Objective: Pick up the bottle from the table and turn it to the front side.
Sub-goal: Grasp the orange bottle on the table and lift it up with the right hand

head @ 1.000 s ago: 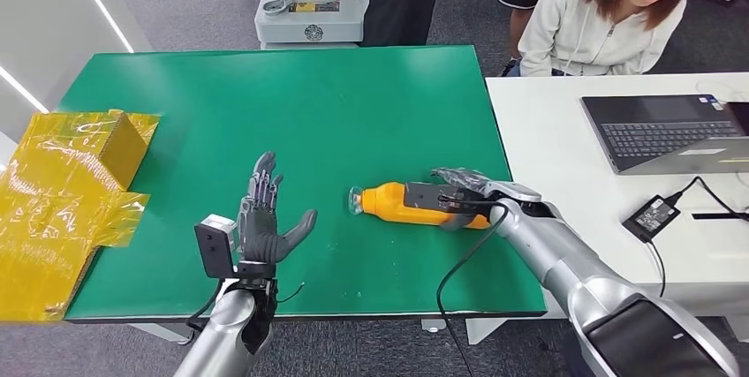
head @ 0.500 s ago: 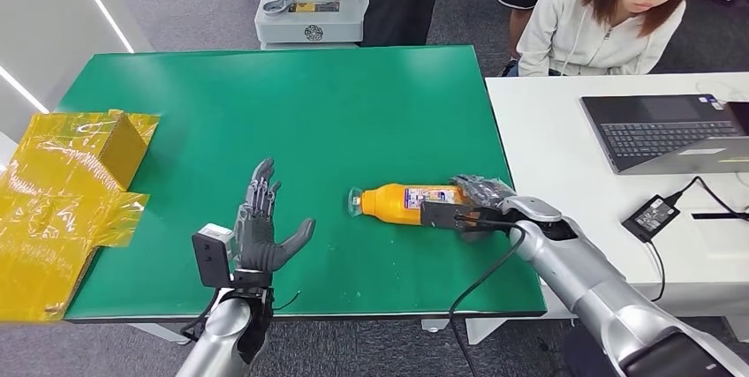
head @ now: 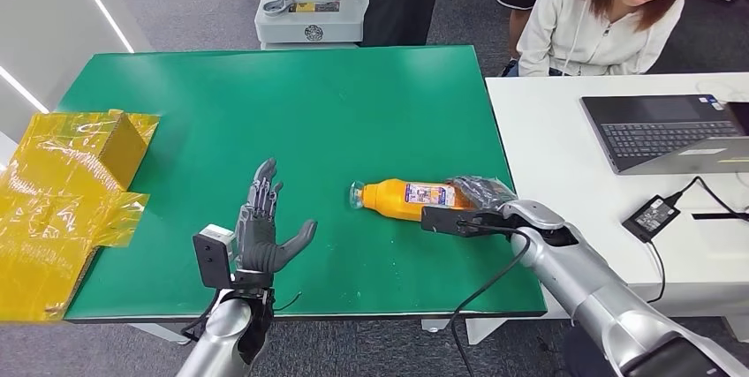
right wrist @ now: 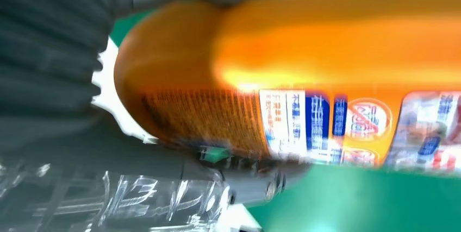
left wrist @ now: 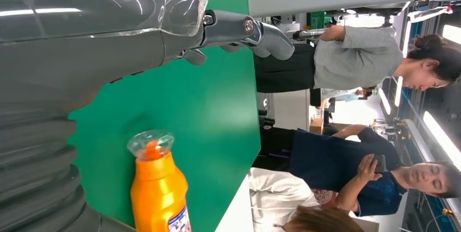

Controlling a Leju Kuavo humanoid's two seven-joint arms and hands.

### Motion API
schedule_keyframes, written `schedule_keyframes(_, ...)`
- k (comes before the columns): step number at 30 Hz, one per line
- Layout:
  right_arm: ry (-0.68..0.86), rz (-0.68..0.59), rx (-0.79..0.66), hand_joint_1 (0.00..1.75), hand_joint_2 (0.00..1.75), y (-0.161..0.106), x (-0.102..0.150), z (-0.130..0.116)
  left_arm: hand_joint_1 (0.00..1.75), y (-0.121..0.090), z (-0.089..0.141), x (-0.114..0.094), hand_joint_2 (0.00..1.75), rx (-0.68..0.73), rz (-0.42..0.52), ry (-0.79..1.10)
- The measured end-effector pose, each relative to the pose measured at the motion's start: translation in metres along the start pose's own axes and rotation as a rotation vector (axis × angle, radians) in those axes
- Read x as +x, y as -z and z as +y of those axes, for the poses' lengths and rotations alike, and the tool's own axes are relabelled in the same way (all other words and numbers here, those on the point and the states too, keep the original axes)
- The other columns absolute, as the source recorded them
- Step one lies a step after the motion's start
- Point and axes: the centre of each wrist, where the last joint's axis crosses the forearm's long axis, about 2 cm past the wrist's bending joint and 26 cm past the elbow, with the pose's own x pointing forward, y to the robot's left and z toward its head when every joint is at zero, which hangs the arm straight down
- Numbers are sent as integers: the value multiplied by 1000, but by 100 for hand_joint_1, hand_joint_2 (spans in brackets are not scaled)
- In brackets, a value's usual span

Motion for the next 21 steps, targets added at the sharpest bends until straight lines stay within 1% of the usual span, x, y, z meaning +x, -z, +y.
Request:
schedule_keyframes(1,0,-1,1,171,175,0,0,0,0,0,0,0,175,0,0,0)
schedule_keyframes(6,5,-8,3,174,175,1,1,2,0,-1,0,0,175,0,2,-1)
schedule_keyframes(17,47,-45,-2,175,175,1,0,9,0,-3,-1,-1,175,2,7,-5)
schedule_keyframes(19,73,-71,-13,175,175,0,0,13,0,-3,-1,-1,175,2,7,-6)
schedule_keyframes(21,135,-129,-45,175,175,-2,0,22,0,-4,-1,-2,175,4,7,-6)
